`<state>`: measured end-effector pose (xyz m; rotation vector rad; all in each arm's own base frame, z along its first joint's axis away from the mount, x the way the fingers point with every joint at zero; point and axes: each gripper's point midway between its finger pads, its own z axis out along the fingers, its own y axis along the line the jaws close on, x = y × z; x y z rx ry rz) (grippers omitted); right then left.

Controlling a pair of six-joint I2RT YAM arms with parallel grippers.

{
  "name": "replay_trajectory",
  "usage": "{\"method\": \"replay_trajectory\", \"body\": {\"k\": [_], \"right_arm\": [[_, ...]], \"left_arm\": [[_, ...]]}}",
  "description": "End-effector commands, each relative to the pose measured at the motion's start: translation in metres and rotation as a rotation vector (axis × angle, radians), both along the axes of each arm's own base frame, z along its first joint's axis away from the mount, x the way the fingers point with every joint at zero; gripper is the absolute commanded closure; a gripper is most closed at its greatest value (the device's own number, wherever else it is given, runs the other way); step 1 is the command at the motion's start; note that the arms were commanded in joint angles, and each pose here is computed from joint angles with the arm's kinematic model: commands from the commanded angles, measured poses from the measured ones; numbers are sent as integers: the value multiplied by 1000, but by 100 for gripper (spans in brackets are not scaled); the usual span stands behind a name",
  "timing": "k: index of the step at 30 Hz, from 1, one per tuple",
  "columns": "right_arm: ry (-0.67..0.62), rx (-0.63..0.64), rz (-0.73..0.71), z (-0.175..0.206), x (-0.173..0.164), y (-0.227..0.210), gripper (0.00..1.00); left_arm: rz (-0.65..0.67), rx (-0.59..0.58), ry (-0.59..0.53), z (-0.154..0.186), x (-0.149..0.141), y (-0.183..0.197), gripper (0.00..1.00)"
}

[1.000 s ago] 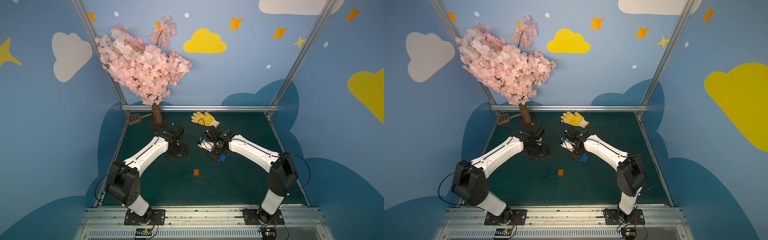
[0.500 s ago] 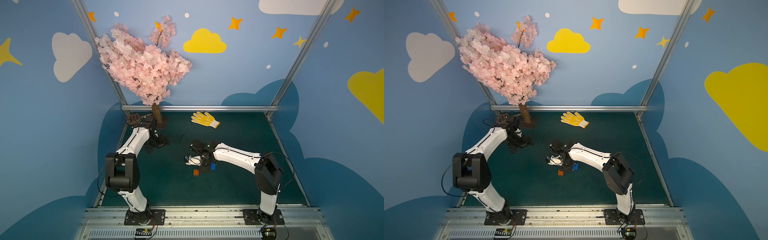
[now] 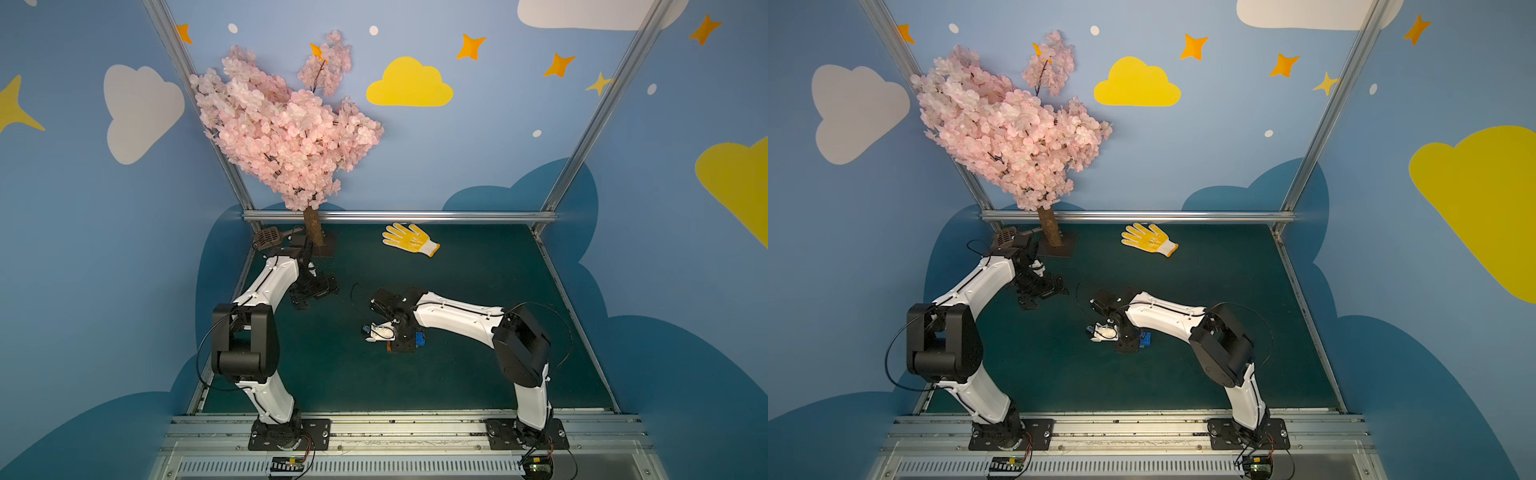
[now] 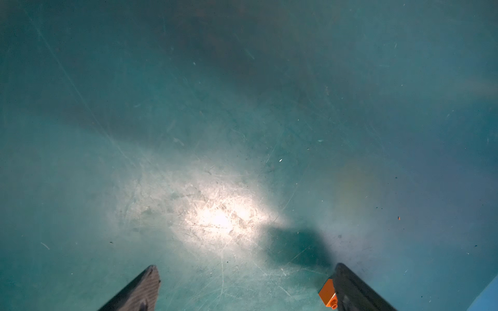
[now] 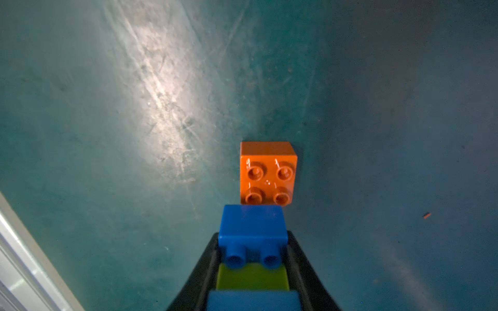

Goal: Assemble the letter y with lego
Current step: Assemble the lego brick with the lego brick.

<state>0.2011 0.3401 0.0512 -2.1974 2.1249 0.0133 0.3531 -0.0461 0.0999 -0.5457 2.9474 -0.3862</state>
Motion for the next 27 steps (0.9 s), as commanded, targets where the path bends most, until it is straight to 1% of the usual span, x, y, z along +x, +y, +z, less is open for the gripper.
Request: {"method": "replay_trajectory", "body": {"k": [1, 9, 27], "right_arm": [[-4, 0, 18, 6, 2, 6, 98], [-6, 2, 25, 6, 4, 10, 98], [19, -38, 24, -5, 8, 8, 99]], "left_arm": [[-1, -8, -3, 2, -3, 0, 0], [-1, -16, 1, 1, -3, -1, 0], [6, -17, 7, -1, -4, 0, 0]]}}
